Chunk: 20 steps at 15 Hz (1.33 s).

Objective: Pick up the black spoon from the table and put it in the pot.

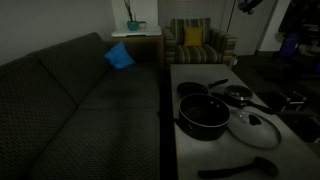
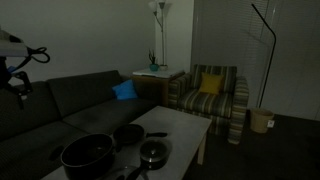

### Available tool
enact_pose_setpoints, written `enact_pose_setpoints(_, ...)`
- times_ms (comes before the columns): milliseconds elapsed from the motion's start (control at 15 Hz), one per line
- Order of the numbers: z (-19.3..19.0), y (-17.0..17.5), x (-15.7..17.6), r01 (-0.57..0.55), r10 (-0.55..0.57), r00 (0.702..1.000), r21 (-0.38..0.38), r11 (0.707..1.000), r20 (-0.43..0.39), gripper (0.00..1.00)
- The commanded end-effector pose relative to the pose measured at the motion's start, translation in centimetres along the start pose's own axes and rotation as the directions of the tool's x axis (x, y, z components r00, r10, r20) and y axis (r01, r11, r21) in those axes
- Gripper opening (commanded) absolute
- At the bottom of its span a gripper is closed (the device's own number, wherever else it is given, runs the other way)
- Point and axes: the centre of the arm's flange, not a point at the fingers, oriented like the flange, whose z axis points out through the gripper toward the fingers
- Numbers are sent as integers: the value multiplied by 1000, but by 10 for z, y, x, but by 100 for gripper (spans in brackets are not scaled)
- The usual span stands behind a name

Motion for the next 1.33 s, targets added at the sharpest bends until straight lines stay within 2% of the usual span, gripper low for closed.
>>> enact_pose_setpoints(0, 33, 10, 13, 41, -43, 997, -35, 999, -59, 100)
enact_pose_setpoints(133, 53, 21, 19, 44, -48, 996, -53, 998, -74, 100)
enact_pose_setpoints(400, 100, 44, 26, 94, -93, 994, 19, 995, -56, 100)
enact_pose_setpoints(467, 75, 21, 17, 54, -55, 997, -6, 998, -53, 100)
enact_pose_setpoints(600, 89, 25, 17, 50, -49, 998, 10, 999, -49, 100)
enact_pose_setpoints(733, 85, 25, 20, 50, -50, 997, 6, 999, -53, 100)
enact_pose_setpoints(800, 82, 24, 21, 51, -51, 997, 2, 999, -56, 100)
enact_pose_setpoints(867, 83, 20, 25, 48, -50, 997, -35, 998, -54, 100)
enact_pose_setpoints(1067, 102, 27, 36, 42, -47, 998, -89, 995, -51, 100)
enact_pose_setpoints(1267, 130, 39, 41, 80, -87, 994, -107, 991, -67, 100)
